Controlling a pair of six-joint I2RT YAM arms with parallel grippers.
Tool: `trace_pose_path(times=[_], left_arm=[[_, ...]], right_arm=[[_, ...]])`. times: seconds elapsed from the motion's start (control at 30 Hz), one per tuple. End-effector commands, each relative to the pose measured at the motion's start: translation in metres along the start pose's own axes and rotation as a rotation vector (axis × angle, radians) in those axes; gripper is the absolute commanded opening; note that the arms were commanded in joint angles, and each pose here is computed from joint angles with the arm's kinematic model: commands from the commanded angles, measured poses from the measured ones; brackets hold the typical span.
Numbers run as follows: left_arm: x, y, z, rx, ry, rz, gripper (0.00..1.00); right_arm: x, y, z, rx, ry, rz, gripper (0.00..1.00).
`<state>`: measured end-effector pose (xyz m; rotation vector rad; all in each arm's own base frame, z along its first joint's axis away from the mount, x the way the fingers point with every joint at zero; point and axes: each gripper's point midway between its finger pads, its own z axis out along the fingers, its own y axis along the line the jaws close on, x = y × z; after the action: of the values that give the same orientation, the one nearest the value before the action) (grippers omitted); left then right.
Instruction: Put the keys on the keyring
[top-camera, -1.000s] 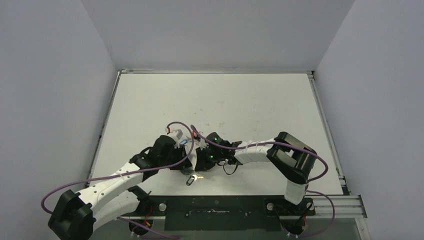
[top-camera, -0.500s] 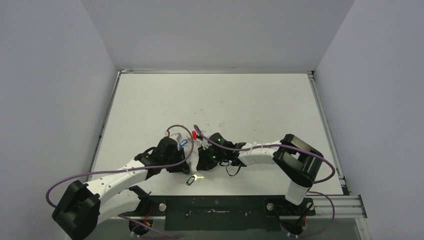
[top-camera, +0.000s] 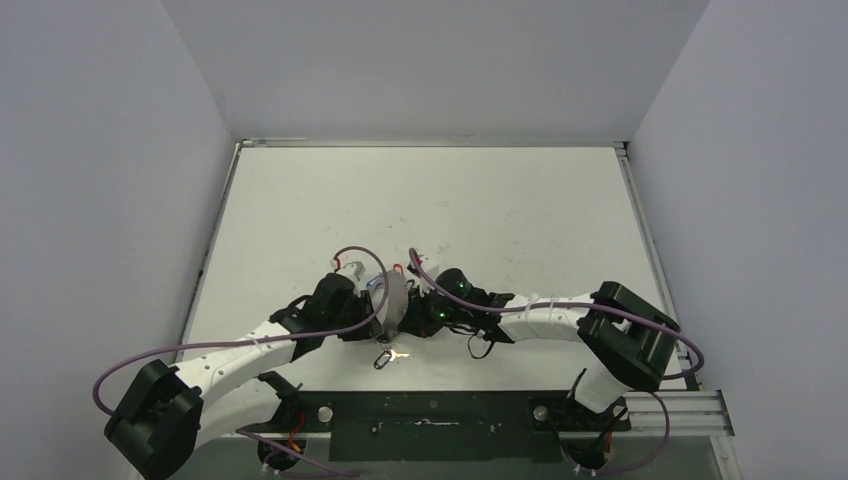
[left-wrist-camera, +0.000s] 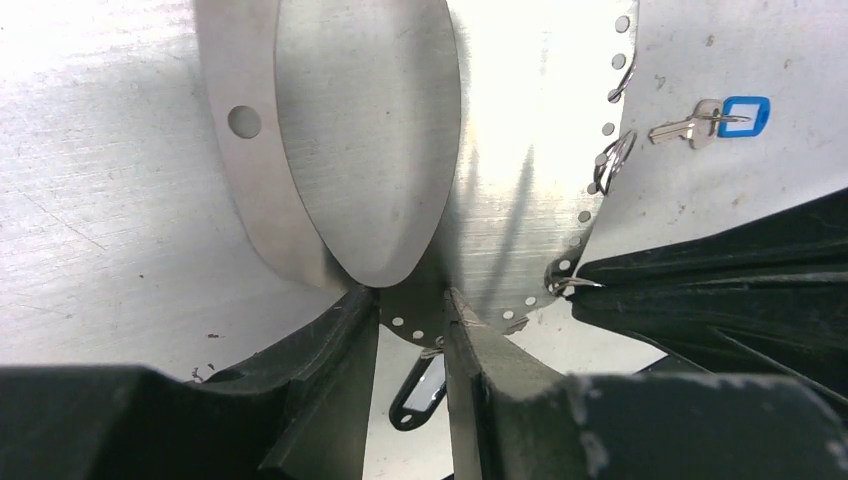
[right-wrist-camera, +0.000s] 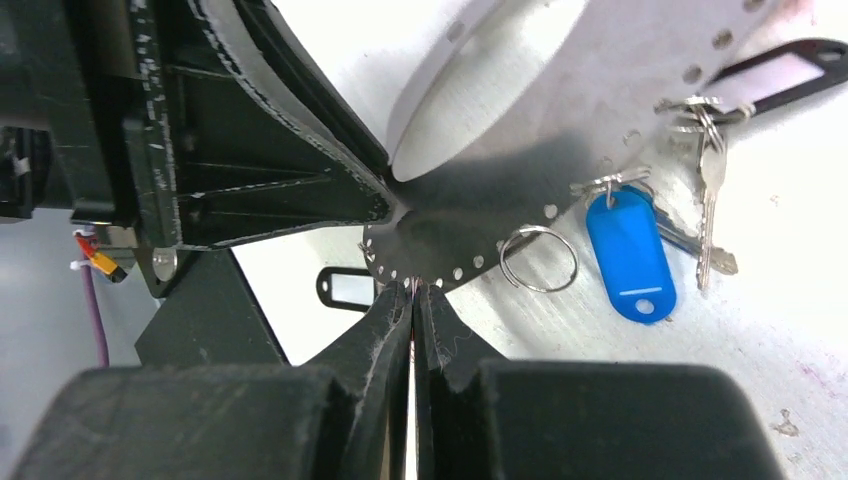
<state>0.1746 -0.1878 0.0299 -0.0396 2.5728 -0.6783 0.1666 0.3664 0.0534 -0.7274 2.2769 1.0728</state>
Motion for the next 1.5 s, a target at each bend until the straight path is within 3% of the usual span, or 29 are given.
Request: trace_pose_path(times=[0.0,0.27,0.57,0.87,1.03,1.23,1.47], left_arm=[[-0.010,-0.015,-0.006,0.069,-0.044,0.021,0.29],[-0.037,-0.040,-0.042,0.165,-0.167,0.081,0.30],[-0.053,-0.063,-0.076,0.322,-0.326,0.225,0.39],[-0.068,-0.102,-0.128,0.616,-0.641,0.431,0.43],[-0.058,-0.113,-0.147,0.749,-0.739,0.530,0.42],[-0.042,-0.122,-0.154,0.858,-0.766,0.641,0.36],[-0.037,-0.122,-0.151,0.864,-0.756,0.705,0.34]], right_arm=[[-0.059,0.041,-0.017,-0.141,-0.209,-0.098,0.00],[-0.079,0.061,-0.041,-0.168,-0.287,-0.263,0.00],[-0.094,0.080,-0.071,-0.215,-0.431,-0.486,0.00],[-0.088,0.097,-0.086,-0.304,-0.428,-0.596,0.00],[-0.088,0.112,-0.095,-0.378,-0.464,-0.617,0.00],[-0.090,0.123,-0.101,-0.432,-0.491,-0.642,0.00],[-0.087,0.133,-0.108,-0.492,-0.506,-0.662,0.00]])
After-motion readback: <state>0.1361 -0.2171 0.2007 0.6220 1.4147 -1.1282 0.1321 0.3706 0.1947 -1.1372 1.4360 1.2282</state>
